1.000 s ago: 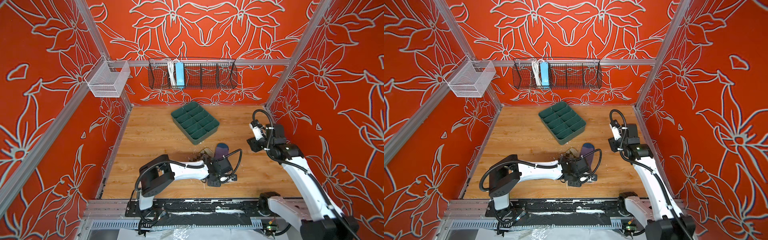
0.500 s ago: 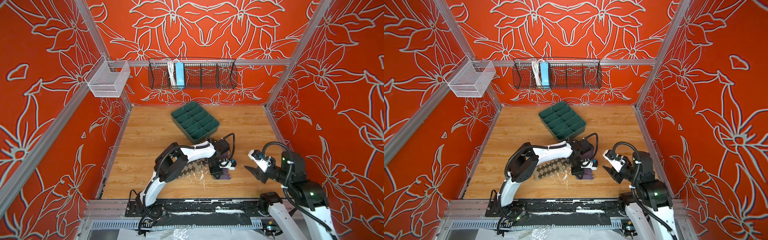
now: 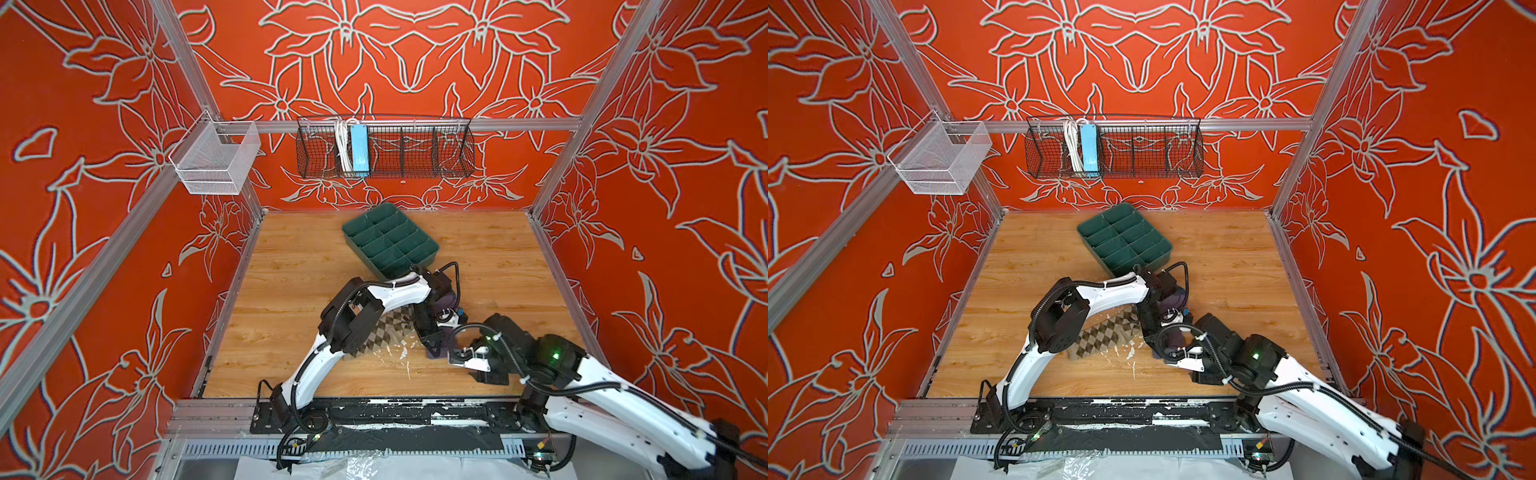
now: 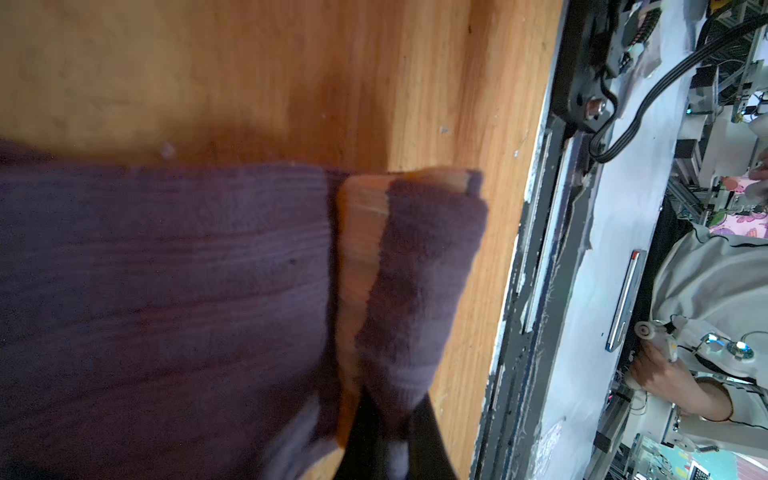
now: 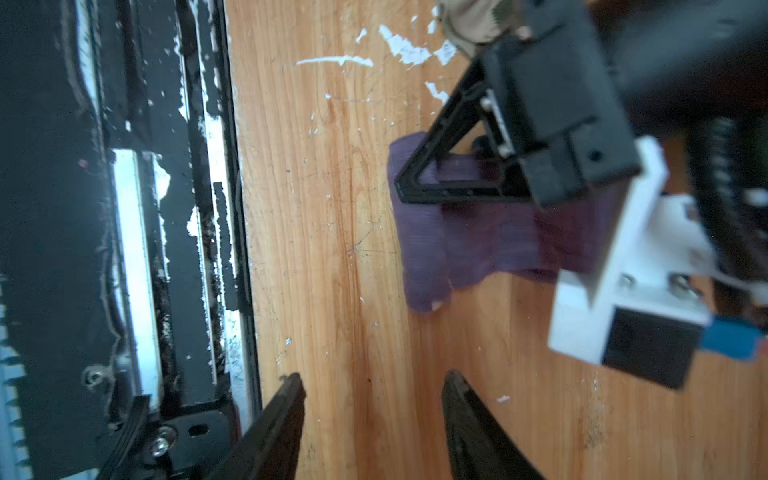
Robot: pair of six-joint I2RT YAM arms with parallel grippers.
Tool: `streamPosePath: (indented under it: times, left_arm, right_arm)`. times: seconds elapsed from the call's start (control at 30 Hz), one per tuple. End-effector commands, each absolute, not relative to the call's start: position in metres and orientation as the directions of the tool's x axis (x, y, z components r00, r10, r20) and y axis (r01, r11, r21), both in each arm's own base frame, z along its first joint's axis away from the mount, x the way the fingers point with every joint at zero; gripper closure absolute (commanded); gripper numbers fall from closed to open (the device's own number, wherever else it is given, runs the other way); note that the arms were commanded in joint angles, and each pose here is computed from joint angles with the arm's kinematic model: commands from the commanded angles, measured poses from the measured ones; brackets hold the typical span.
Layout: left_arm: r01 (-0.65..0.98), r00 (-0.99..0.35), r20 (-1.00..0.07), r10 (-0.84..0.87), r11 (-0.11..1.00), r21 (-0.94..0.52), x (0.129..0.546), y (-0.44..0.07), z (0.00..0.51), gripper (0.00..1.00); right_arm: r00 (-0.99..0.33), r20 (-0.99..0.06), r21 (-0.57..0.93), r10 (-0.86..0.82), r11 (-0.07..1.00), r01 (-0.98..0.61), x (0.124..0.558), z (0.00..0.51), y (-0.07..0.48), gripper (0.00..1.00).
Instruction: Roll the socks
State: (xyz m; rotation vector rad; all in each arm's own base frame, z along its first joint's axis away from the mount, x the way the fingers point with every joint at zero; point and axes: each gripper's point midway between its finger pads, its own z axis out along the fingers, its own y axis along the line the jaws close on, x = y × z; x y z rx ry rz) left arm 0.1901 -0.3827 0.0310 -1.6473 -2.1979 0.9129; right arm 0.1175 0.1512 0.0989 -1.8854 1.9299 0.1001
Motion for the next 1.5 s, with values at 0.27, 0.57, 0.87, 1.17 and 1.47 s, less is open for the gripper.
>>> streamPosePath:
  times: [0.27,0.57,0.87,1.17,1.47]
  left_arm:
    - [0.774,-0.314,-0.022,0.949,0.243,-0.585,0.184,-0.358,-0.015,0.95]
    - [0.789,-0.323,-0.044,0.945,0.244,-0.564,0.189,-0.358,-0.009,0.93]
    - [0.882,-0.351,-0.171,0.921,0.263,-0.392,0.215,-0.357,0.017,0.57]
    - [0.894,-0.370,-0.488,0.790,0.445,0.044,0.281,-0.331,0.108,0.42]
    - [0.367,-0.202,-0.799,0.567,0.800,0.475,0.339,-0.224,0.249,0.02]
  right_arm:
    - [0.128,-0.209,-0.361,-0.970,-0.046,-0.931,0.165,0.056,0.193,0.45]
    - [0.078,-0.208,-0.299,-0.975,-0.012,-0.954,0.155,0.032,0.191,0.67]
    - [0.072,-0.211,-0.173,-0.975,-0.035,-0.984,0.131,0.029,0.190,1.00]
    - [0.029,-0.216,-0.050,-0.976,-0.019,-0.999,0.121,0.020,0.201,1.00]
    - [-0.074,-0.258,0.174,-0.963,0.029,-0.984,0.116,0.022,0.228,1.00]
